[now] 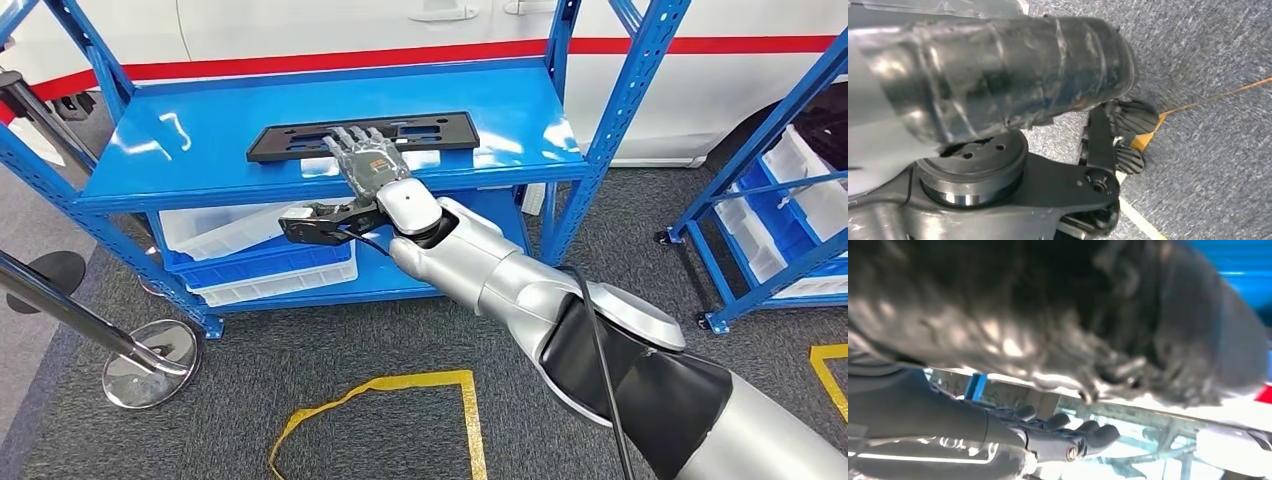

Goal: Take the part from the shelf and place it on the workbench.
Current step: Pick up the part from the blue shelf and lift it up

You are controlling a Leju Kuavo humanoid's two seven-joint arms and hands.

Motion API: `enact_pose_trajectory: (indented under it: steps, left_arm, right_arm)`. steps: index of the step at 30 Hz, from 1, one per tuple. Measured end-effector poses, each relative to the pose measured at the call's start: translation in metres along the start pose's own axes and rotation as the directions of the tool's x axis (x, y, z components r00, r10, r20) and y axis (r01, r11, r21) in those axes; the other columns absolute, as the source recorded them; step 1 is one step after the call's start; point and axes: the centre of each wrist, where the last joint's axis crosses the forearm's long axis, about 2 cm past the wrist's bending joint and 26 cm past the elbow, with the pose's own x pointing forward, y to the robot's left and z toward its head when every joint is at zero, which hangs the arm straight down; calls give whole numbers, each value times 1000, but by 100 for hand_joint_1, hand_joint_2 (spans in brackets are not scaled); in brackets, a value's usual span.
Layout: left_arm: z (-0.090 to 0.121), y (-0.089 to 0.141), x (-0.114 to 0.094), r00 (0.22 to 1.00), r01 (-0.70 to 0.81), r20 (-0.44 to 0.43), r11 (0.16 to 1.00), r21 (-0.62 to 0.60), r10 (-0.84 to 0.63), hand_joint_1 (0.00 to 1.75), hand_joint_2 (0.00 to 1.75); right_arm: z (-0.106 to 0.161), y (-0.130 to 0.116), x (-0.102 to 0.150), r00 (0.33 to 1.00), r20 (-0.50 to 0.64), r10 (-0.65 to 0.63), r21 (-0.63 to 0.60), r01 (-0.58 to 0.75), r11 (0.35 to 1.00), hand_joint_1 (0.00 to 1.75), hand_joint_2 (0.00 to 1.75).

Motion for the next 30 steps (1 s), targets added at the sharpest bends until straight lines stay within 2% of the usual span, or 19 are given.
enact_pose_trajectory:
  steps: [19, 23, 30]
  left_arm:
    - [0, -1, 1, 1000, 5, 19, 1000, 4, -6, 0, 0]
    - [0, -1, 1, 1000, 6, 20, 1000, 2, -6, 0, 0]
    - [0, -2, 0, 1000, 5, 19, 1000, 0, -5, 0, 0]
  right_arm:
    - [1, 7, -9, 1000, -19, 3, 12, -2, 1000, 0, 0]
    - [1, 8, -11, 1000, -22, 1, 17, 0, 1000, 0, 175]
    - [1, 11, -10, 1000, -26, 8, 25, -7, 1000, 0, 175]
